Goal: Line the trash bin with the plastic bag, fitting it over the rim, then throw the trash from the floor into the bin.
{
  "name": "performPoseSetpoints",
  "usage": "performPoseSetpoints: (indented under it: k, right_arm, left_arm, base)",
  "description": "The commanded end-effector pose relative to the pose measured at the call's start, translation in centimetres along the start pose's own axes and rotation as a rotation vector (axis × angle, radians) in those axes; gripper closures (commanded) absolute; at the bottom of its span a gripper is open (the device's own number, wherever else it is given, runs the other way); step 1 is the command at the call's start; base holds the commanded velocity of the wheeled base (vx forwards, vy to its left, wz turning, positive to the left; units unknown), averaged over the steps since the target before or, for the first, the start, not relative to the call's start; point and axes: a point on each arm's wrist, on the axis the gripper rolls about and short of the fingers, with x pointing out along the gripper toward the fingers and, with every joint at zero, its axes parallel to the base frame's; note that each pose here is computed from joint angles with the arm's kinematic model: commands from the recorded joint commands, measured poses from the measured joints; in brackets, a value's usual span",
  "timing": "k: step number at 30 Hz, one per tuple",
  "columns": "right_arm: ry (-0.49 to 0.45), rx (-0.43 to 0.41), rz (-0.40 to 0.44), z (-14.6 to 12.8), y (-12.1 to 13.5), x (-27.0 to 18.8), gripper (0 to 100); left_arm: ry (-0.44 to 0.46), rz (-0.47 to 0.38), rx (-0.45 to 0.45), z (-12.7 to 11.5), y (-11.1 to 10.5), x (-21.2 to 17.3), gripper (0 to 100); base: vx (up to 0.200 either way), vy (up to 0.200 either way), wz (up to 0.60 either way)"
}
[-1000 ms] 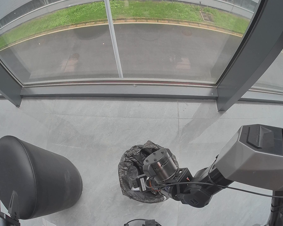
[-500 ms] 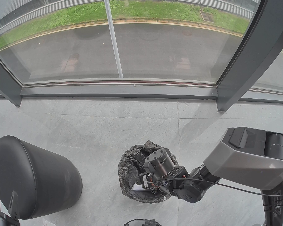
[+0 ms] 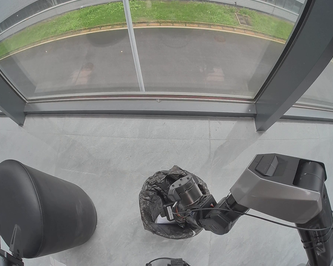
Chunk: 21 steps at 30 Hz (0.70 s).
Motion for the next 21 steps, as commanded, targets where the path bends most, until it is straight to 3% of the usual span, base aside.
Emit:
performPoseSetpoints:
  k: [1, 15, 21]
  right_arm:
    - [-0.008, -0.009, -0.019, 0.2, -0.9, 2.0, 0]
    - [-0.012, -0.036, -0.028, 0.6, -2.2, 3.9, 0]
    - [0.036, -0.039, -0.029, 0.9, -2.7, 4.2, 0]
  left_arm:
    - [-0.004, -0.001, -0.001, -0.3, 0.1, 0.0, 0]
    - [-0.006, 0.002, -0.008, -0.3, 0.1, 0.0, 0]
    - [-0.006, 0.002, -0.006, -0.3, 0.1, 0.0, 0]
  base:
    - [0.000, 0.000, 0.00]
    - [0.000, 0.000, 0.00]
    - [0.000, 0.000, 0.00]
